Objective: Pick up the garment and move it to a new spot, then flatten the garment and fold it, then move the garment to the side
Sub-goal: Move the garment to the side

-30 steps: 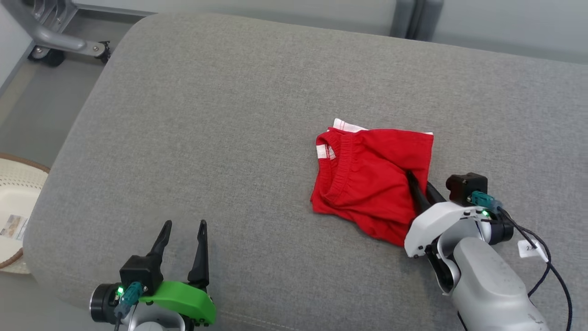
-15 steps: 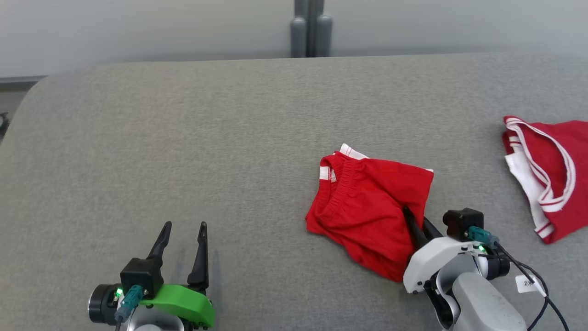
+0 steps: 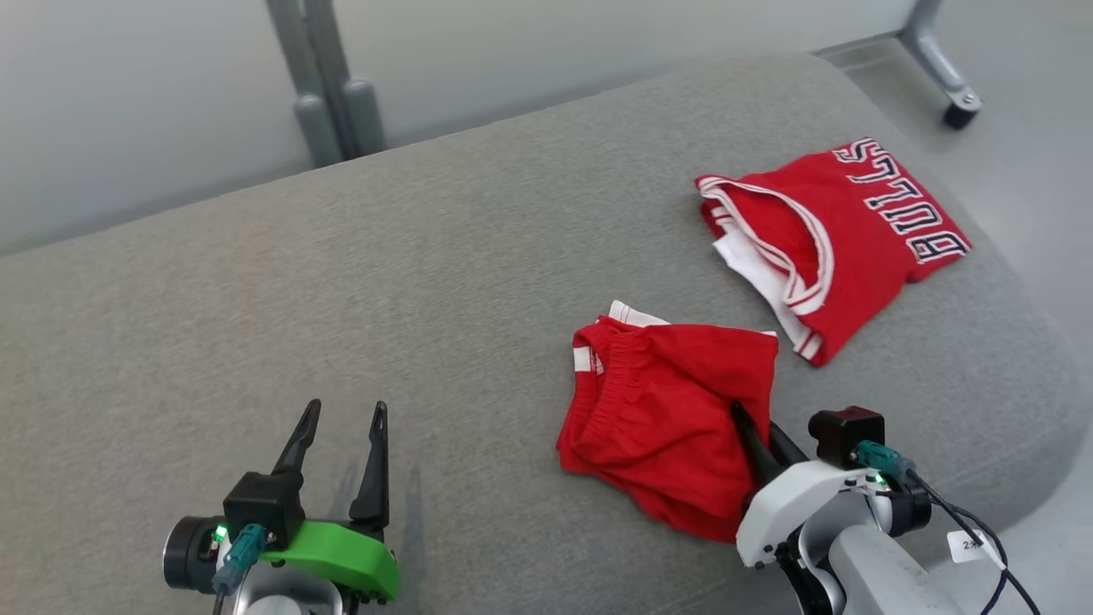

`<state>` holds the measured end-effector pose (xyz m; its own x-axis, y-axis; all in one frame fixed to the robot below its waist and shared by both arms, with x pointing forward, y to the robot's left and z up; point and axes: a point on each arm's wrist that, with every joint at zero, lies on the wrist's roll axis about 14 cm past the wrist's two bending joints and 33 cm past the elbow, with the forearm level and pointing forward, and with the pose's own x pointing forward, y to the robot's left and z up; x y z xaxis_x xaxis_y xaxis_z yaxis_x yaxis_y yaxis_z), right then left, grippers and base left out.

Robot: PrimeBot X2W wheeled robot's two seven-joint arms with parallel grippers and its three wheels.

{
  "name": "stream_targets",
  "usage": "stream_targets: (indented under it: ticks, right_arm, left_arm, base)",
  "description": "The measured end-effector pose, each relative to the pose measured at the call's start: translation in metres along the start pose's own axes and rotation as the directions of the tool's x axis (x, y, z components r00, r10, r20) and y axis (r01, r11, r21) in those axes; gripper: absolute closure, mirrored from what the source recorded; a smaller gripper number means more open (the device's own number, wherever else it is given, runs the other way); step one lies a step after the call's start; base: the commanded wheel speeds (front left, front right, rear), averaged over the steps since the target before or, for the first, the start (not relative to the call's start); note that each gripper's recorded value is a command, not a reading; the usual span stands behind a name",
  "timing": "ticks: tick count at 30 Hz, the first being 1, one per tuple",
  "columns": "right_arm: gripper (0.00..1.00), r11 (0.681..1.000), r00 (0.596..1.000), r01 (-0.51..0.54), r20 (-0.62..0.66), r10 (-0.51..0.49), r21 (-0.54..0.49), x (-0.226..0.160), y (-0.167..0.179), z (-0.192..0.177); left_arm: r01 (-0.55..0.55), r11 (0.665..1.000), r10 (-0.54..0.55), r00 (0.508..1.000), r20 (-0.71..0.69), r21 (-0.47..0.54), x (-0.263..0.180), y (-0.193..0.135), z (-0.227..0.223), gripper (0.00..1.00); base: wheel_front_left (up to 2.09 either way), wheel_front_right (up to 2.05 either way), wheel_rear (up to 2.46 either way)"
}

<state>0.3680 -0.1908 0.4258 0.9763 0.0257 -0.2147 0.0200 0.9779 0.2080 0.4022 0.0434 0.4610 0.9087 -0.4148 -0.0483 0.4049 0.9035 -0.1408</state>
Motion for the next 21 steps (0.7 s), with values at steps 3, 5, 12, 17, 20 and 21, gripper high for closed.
stream_targets:
  ticks: [3,5,12,17,20,21]
  right_arm:
    - [1.0,0.999,0.999,0.045,0.016,-0.045,0.006,-0.012,-0.015,0.003]
    - [1.0,0.997,0.997,0.076,0.025,-0.077,0.015,-0.02,-0.025,0.005]
    - [1.0,0.991,0.991,0.136,0.018,-0.136,-0.016,-0.032,-0.045,0.004]
    - [1.0,0.989,0.993,0.082,0.095,-0.071,-0.12,0.003,-0.037,0.045]
    - [1.0,0.98,0.99,0.059,0.135,-0.033,-0.19,0.029,-0.034,0.072]
    - [1.0,0.974,0.989,0.054,0.144,-0.023,-0.219,0.037,-0.035,0.08]
  left_arm:
    - [0.066,0.998,-0.066,0.998,0.011,0.001,0.014,-0.021,0.004,0.0]
    - [0.113,0.994,-0.113,0.993,0.018,0.006,0.024,-0.035,0.006,0.0]
    - [0.247,0.969,-0.247,0.969,0.019,0.0,0.049,-0.076,0.002,0.0]
    - [0.254,0.967,-0.254,0.967,0.024,-0.011,0.064,-0.074,-0.002,0.0]
    - [0.251,0.968,-0.251,0.968,0.026,-0.014,0.071,-0.069,-0.006,0.0]
    - [0.247,0.969,-0.246,0.969,0.027,-0.018,0.073,-0.066,-0.007,0.0]
  base:
    - [0.0,0.0,0.0]
    - [0.0,0.0,0.0]
    - [0.0,0.0,0.0]
    - [0.0,0.0,0.0]
    - [0.0,0.0,0.0]
    - [0.0,0.0,0.0]
